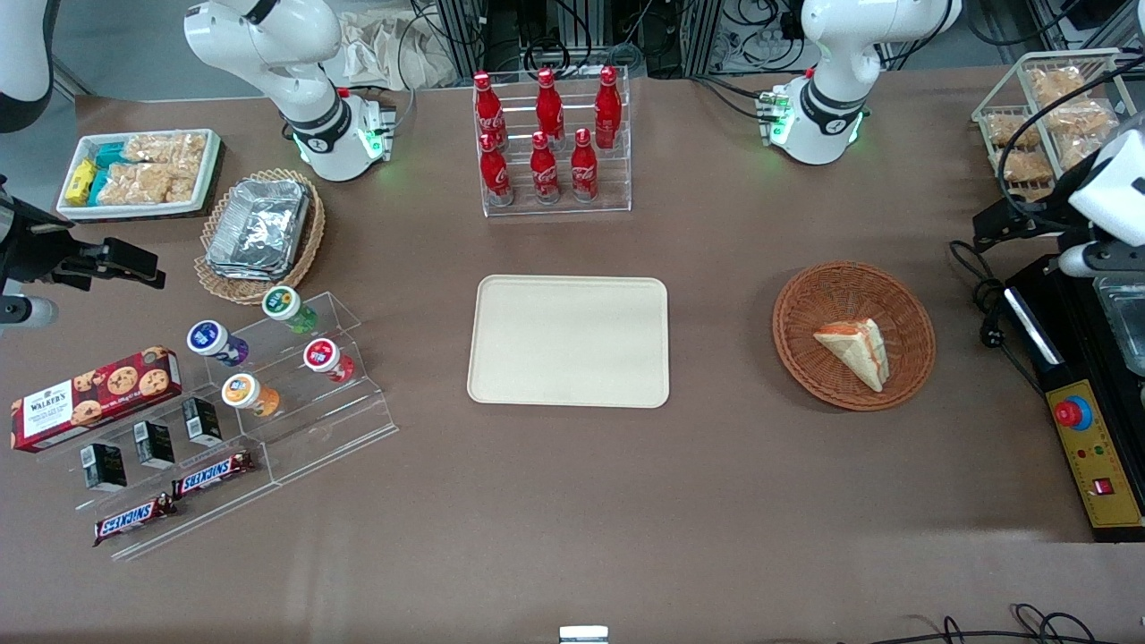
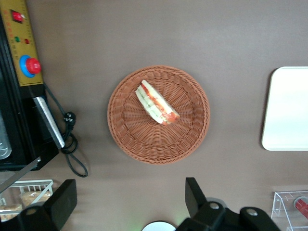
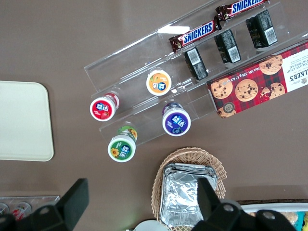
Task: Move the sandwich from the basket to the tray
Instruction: 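Move the left gripper down over the wrapped sandwich in the wicker basket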
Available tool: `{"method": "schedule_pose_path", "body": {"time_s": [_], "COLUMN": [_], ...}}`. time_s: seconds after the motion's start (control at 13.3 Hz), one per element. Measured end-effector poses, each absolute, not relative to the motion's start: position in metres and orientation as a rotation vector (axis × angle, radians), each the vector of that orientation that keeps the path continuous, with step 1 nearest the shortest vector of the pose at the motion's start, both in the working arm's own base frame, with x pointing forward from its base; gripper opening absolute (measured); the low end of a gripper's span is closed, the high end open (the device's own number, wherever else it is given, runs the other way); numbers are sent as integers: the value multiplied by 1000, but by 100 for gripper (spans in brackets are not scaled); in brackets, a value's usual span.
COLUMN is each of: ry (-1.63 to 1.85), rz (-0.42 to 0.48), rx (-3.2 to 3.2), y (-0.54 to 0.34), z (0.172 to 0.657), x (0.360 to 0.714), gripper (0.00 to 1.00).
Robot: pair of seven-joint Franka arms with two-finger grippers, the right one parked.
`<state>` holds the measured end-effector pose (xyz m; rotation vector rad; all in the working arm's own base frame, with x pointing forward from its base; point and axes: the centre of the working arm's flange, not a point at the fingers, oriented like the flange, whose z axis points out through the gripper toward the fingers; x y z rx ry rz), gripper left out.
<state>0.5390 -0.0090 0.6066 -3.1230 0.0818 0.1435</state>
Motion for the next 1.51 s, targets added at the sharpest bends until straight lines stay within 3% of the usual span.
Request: {"method": "schedule_pose_path", "body": {"time_s": [0.38, 0.68, 1.05, 1.51], "ry": [78, -416, -1103, -1407], "rz": [131, 189, 162, 81], "rx": [-3151, -3109, -2916, -2800], "y": [-13, -10, -20, -31], "z": [608, 583, 512, 389], "x": [550, 564, 574, 549], "gripper": [100, 100, 100, 100]}}
